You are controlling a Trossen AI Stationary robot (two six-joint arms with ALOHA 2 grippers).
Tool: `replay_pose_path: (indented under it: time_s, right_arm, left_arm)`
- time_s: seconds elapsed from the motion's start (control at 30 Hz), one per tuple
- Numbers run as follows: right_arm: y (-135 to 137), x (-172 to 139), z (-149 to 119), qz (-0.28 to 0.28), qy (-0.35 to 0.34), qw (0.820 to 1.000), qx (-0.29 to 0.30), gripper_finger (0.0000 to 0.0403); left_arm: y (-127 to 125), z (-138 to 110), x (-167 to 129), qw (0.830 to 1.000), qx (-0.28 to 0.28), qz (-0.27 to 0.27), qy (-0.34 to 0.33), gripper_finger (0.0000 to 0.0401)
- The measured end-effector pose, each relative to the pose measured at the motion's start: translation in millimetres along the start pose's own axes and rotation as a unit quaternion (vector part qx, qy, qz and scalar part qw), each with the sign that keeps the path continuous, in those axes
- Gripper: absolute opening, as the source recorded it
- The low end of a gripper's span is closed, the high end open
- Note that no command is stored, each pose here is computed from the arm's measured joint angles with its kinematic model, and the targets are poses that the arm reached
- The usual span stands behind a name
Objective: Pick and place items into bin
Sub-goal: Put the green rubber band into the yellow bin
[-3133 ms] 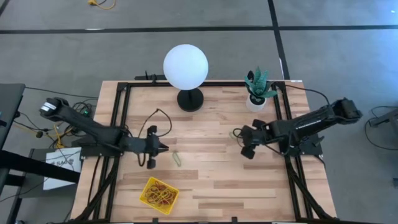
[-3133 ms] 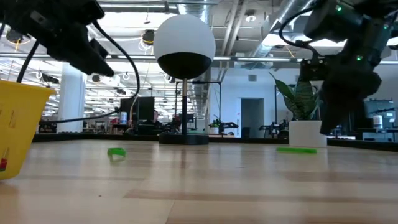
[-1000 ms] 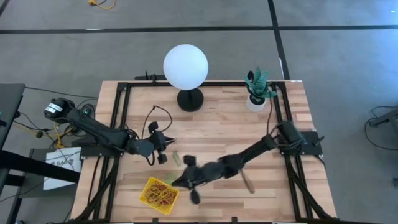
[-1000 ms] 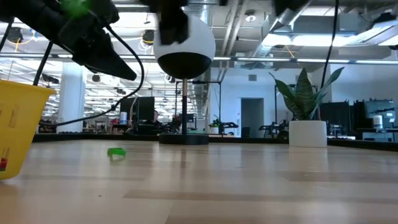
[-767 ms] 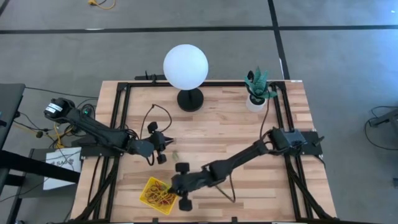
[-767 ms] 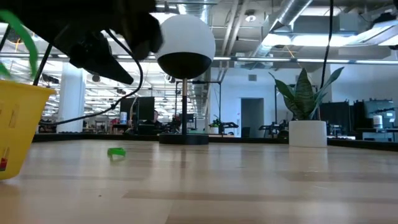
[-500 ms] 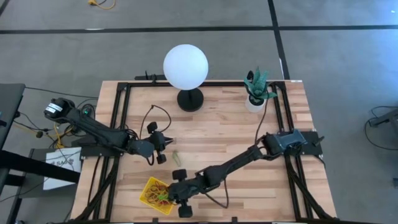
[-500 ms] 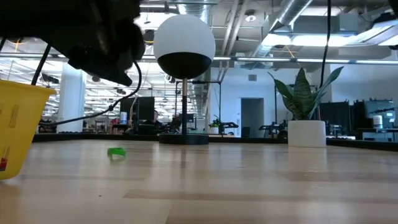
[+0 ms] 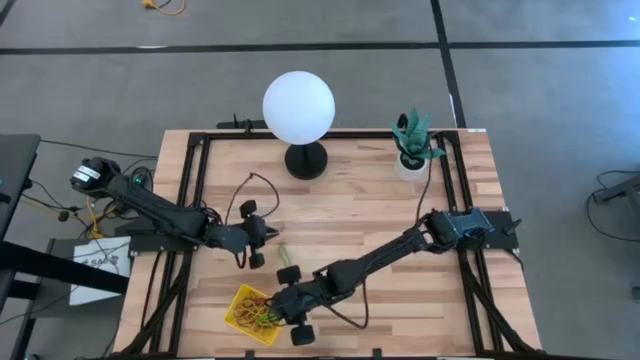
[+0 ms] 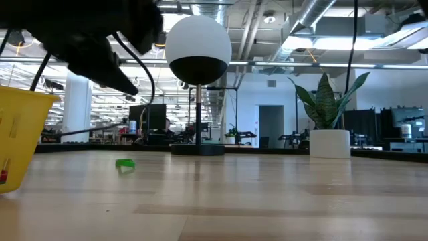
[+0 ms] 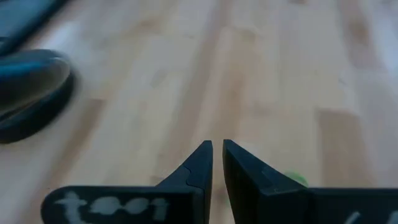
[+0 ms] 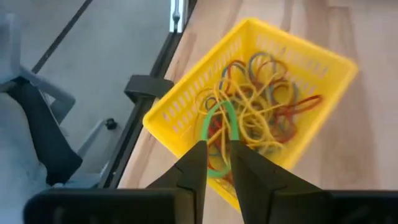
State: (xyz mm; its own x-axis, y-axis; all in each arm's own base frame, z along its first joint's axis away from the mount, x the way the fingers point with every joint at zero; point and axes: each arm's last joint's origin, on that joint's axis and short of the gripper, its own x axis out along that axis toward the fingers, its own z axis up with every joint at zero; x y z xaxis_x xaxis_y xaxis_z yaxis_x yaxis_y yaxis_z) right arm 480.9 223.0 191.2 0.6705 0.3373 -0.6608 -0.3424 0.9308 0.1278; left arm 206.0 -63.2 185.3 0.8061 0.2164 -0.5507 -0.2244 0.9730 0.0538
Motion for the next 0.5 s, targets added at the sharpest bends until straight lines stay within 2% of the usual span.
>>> replay_pose_path:
  time_s: [0.13, 0.2, 0.37, 0.5]
  right_arm:
    - [-1.0, -30.2, 3.2, -0.013, 0.063, 0.998, -0.016, 0.0067]
    - [-1.3, -49.6, 3.0, -0.038, 0.104, 0.993, -0.029, 0.0067]
    - [-5.2, -97.1, -0.7, -0.127, 0.167, 0.977, -0.032, 0.0067]
    - [-8.9, -127.2, -17.0, -0.157, 0.180, 0.971, -0.024, 0.0067]
  left_arm:
    - [-5.5, -1.9, -0.6, 0.994, 0.048, -0.098, 0.027, 0.0028]
    - [-7.7, -2.6, -1.2, 0.988, 0.061, -0.136, 0.035, 0.0028]
    - [-8.3, -3.7, -1.4, 0.985, 0.065, -0.153, 0.043, 0.0028]
    - [-10.1, -4.7, -0.3, 0.982, 0.070, -0.170, 0.048, 0.0040]
